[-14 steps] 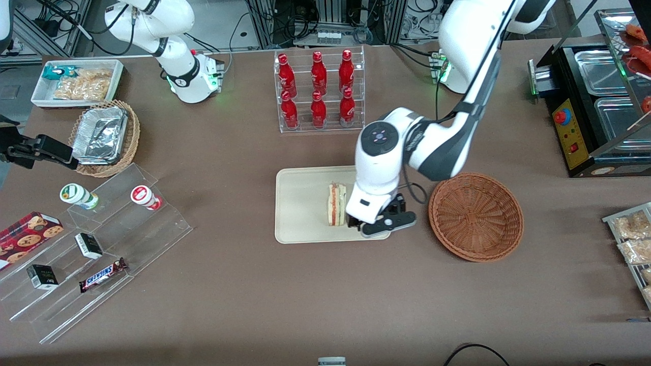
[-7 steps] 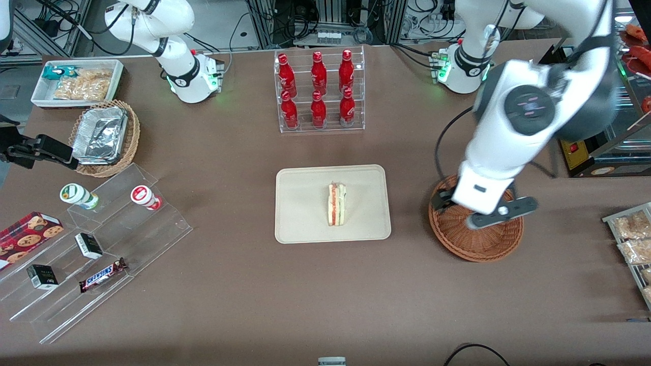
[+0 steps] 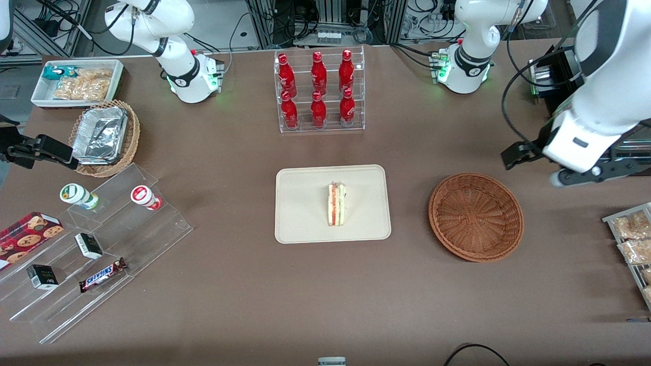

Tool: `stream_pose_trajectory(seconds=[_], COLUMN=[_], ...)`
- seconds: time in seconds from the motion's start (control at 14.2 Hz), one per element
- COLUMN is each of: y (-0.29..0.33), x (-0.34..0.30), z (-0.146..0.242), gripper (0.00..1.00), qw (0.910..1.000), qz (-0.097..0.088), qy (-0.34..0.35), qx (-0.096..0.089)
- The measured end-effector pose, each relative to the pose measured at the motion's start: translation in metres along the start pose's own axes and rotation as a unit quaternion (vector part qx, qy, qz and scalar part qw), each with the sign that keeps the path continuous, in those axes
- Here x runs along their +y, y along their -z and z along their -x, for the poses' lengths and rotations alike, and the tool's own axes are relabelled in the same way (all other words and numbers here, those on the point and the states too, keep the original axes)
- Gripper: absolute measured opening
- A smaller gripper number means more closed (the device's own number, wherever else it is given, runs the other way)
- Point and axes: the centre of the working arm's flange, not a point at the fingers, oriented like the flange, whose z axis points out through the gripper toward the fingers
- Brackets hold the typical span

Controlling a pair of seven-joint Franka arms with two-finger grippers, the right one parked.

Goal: Place sandwich from basket to tray

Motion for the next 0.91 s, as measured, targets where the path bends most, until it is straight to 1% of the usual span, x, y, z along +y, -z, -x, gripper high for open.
stream_pose_trajectory(seconds=[0.21,0.42,0.91], y=[0.021,0.019,0.019], x=[-0.021,-0.019,-0.019], z=[0.014,0.021,0.021], gripper=[1.00,1.00,1.00], qw=[1.0000,0.9997,0.9992], qz=[-0.002,-0.008,-0.007], qy=[-0.004,-0.018,-0.037], qx=[0.004,-0.013,-0.015])
